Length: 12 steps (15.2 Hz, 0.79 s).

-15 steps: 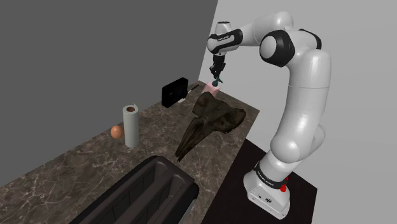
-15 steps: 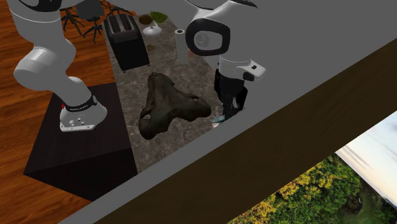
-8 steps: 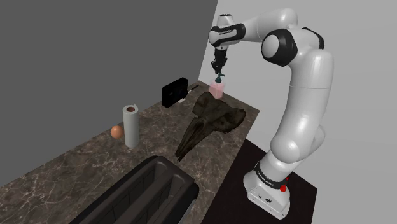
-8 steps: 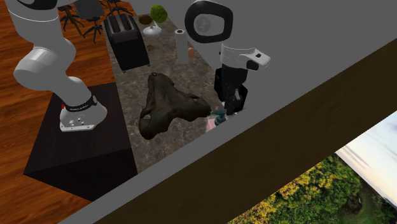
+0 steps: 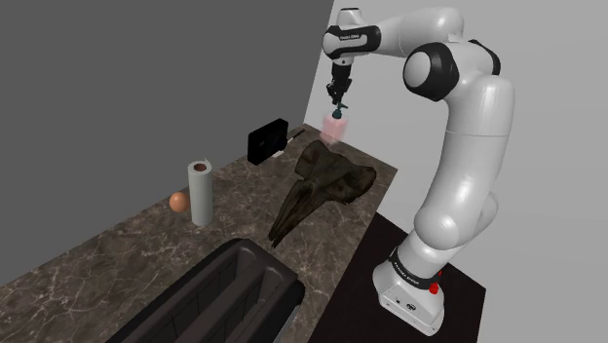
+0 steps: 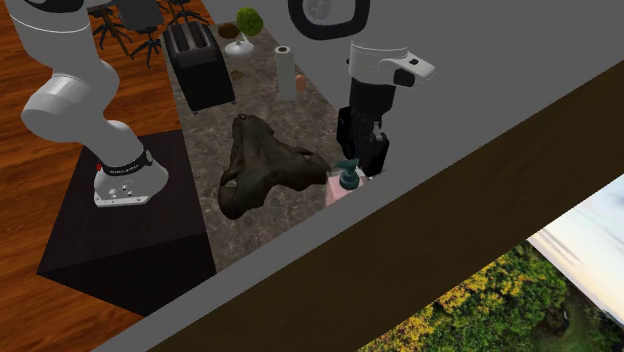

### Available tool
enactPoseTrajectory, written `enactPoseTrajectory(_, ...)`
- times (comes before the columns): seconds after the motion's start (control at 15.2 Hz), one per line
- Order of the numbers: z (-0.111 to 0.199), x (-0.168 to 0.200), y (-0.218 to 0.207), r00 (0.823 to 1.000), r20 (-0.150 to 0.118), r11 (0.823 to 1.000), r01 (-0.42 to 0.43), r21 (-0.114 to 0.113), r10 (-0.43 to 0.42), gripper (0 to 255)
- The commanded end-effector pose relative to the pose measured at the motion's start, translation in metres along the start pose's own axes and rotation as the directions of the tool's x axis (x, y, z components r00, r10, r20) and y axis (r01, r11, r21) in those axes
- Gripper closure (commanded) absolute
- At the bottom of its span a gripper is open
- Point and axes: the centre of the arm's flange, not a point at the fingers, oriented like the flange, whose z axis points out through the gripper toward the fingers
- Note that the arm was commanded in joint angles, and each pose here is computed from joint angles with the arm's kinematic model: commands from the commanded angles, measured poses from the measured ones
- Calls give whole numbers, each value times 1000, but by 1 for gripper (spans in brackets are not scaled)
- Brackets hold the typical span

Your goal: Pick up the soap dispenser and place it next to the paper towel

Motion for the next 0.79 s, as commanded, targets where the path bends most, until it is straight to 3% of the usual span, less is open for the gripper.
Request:
enactPoseTrajectory(0.0, -11, 0, 2, 1000, 0, 1000, 0, 0, 0, 255)
enactPoseTrajectory(0.73, -67, -2, 15, 1000, 0, 1000, 0, 0, 0, 255)
